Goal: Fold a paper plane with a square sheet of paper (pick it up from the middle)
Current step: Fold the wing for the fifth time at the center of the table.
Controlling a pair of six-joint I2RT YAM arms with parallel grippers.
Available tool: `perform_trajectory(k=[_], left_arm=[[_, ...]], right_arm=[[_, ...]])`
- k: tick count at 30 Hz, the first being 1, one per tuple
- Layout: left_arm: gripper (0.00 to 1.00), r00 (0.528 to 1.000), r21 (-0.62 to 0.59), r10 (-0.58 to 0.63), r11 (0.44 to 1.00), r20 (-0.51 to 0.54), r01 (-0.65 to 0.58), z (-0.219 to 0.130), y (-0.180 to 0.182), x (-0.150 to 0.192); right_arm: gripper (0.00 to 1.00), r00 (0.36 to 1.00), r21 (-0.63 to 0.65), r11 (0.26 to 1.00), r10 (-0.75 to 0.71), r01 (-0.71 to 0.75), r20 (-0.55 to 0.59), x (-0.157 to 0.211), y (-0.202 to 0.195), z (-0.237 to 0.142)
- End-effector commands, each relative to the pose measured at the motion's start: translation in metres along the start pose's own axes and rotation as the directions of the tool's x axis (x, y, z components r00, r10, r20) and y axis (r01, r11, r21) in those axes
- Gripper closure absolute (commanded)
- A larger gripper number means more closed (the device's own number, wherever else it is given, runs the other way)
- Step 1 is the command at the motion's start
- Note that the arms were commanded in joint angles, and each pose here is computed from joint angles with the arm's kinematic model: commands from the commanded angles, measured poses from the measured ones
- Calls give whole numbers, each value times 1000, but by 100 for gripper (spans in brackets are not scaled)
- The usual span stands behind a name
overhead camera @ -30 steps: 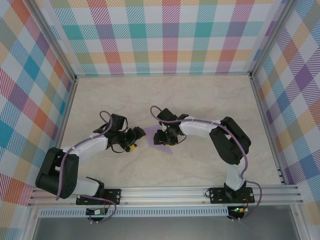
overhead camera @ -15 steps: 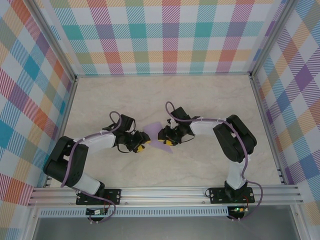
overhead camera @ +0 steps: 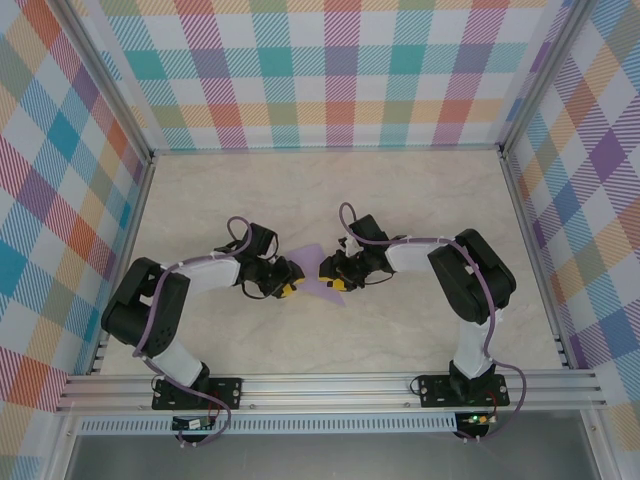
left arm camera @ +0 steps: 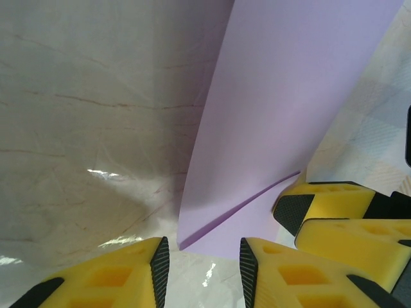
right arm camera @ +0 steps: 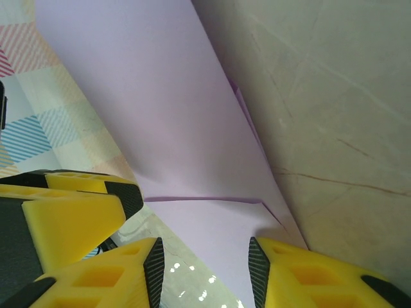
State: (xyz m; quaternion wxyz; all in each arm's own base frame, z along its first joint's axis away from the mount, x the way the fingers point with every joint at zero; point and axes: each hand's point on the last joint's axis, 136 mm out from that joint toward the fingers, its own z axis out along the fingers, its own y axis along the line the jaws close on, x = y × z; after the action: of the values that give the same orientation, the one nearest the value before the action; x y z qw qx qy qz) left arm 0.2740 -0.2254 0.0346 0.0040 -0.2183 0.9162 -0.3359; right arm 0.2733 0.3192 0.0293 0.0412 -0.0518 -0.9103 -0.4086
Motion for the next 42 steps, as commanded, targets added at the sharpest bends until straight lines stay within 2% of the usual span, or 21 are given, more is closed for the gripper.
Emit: perform_trajectory(k=[1, 12, 17, 22, 26, 31, 35, 38, 42], left_arm=[[63, 999, -6, 39, 999, -5, -39, 3, -7, 0], [65, 997, 69, 63, 996, -45, -60, 12, -23, 2], [69, 995, 103, 88, 991, -43, -84, 8, -32, 4], [72, 994, 130, 99, 987, -38, -93, 7, -38, 5], [81, 994, 130, 102, 987, -36, -96, 8, -40, 4], [97, 996, 106, 83, 991, -32, -79, 7, -37, 3], [100, 997, 86, 71, 994, -23, -68, 1, -39, 3], [100, 998, 84, 60, 995, -16, -59, -4, -44, 3], [100, 999, 85, 52, 995, -12, -51, -8, -49, 4]], right_arm=[[58, 996, 92, 992, 85, -83, -12, 6, -39, 9], [59, 996, 72, 994, 85, -84, -14, 4, -36, 5], [56, 1000, -3, 1000, 2, -2, -17, 5, -18, 0], [53, 998, -6, 998, -63, 63, -19, 2, -9, -3], [51, 995, 10, 995, -99, 99, -2, 1, -11, -6], [44, 976, 91, 979, -191, 182, 109, -9, -4, -29], [32, 912, 230, 922, -359, 312, 201, -13, 4, -51], [31, 813, 346, 833, -526, 432, 250, -12, 11, -60], [28, 651, 393, 686, -720, 613, 240, 3, 24, -53]])
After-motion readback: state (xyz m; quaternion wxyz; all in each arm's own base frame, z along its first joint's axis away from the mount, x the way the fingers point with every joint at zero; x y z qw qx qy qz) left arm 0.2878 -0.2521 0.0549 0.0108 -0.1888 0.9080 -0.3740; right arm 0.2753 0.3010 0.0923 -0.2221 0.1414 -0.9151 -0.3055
